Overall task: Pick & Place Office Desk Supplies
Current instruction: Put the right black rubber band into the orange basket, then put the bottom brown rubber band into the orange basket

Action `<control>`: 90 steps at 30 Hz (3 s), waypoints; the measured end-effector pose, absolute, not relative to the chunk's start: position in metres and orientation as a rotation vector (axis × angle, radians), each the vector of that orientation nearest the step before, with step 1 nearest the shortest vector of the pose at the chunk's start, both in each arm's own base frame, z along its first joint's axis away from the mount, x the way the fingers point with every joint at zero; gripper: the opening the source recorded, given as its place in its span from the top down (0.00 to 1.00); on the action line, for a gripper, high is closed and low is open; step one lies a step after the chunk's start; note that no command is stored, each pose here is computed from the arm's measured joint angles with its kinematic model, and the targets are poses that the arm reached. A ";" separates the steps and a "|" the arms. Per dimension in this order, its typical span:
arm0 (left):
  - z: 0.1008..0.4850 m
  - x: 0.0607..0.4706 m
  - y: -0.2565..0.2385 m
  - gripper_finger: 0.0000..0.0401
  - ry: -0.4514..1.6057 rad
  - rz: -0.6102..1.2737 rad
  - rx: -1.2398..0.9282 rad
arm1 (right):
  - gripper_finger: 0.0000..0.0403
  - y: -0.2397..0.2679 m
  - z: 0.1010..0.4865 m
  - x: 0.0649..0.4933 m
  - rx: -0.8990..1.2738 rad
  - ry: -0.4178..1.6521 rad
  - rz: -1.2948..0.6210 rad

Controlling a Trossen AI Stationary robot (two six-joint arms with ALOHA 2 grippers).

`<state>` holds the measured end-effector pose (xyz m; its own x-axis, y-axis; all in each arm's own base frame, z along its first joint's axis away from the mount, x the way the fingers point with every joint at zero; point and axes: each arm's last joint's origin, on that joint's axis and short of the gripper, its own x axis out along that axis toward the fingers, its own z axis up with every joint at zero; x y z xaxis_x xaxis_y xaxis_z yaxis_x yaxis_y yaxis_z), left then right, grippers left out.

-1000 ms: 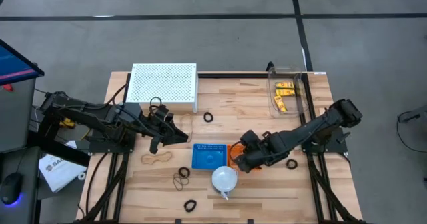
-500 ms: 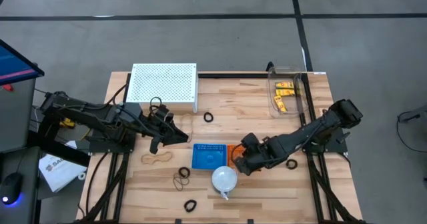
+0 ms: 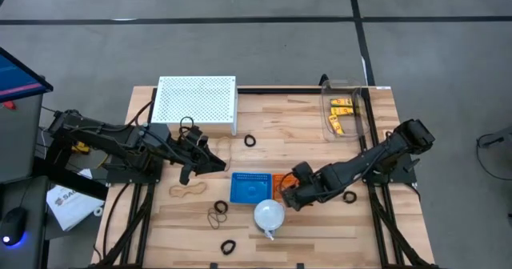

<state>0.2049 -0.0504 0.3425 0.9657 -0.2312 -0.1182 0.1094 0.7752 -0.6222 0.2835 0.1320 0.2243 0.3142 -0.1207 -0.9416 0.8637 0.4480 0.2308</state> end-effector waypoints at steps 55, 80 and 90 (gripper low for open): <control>0.343 0.206 -0.044 0.81 0.169 -0.128 -0.652 | 0.41 0.089 0.224 0.288 0.853 1.256 -0.785; 0.257 0.158 -0.070 0.81 1.079 0.171 -0.672 | 0.41 0.053 0.283 0.261 0.936 0.931 -0.833; 0.173 0.158 -0.069 0.81 1.303 0.574 -0.833 | 0.41 0.044 0.293 0.253 0.934 0.874 -0.839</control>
